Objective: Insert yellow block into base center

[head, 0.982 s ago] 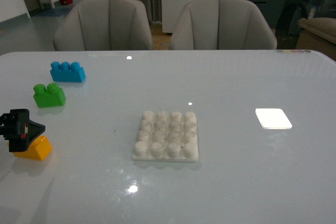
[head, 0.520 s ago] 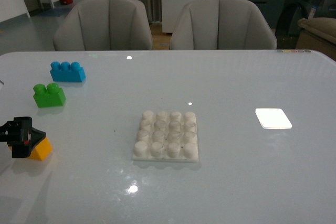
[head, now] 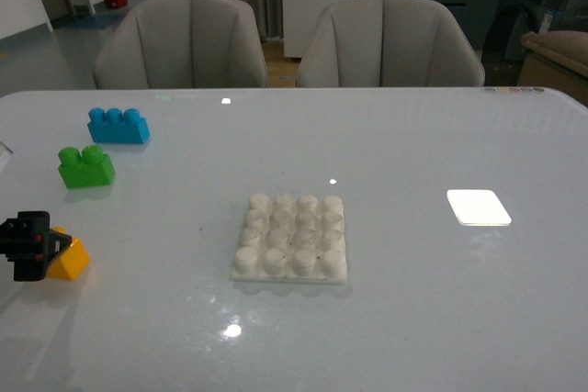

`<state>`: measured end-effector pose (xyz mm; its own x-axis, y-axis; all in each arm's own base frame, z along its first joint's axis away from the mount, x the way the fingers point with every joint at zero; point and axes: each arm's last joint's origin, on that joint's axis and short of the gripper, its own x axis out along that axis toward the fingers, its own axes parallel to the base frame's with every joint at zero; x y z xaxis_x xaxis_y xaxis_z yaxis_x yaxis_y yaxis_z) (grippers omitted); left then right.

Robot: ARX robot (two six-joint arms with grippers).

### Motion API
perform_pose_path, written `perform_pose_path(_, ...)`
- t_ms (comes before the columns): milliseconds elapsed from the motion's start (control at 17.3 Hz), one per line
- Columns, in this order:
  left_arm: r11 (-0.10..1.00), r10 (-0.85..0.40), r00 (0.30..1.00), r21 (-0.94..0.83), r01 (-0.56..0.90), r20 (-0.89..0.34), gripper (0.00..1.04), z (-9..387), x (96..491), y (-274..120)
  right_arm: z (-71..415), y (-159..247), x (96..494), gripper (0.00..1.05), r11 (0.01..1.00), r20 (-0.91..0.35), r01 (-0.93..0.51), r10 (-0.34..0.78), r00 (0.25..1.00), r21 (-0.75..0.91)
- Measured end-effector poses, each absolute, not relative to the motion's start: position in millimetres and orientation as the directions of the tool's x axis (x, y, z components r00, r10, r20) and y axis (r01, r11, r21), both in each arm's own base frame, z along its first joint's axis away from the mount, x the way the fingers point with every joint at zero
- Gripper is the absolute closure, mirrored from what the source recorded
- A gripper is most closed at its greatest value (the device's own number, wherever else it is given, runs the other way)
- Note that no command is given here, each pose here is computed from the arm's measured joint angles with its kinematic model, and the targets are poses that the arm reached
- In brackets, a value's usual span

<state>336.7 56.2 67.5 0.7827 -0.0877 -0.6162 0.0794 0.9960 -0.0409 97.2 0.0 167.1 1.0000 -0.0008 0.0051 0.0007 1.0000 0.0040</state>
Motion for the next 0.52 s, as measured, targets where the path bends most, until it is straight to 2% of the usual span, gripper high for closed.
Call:
perform_pose_path(58,0.996,-0.082,0.785,-0.036,0.076,-0.614,0.45,68,338,57,167,0,97,0.06,1.0,0.005,0.001,-0.001,1.0,0.004)
perform_pose_path(115,0.996,-0.081,0.786,-0.035,0.076,-0.613,0.47,68,338,57,167,0,97,0.06,1.0,0.005,0.001,-0.001,1.0,0.004)
perform_pose_path(520,0.995,-0.094,0.799,-0.045,0.084,-0.594,0.48,84,333,47,167,0,97,0.06,1.0,0.005,0.001,-0.001,1.0,0.004)
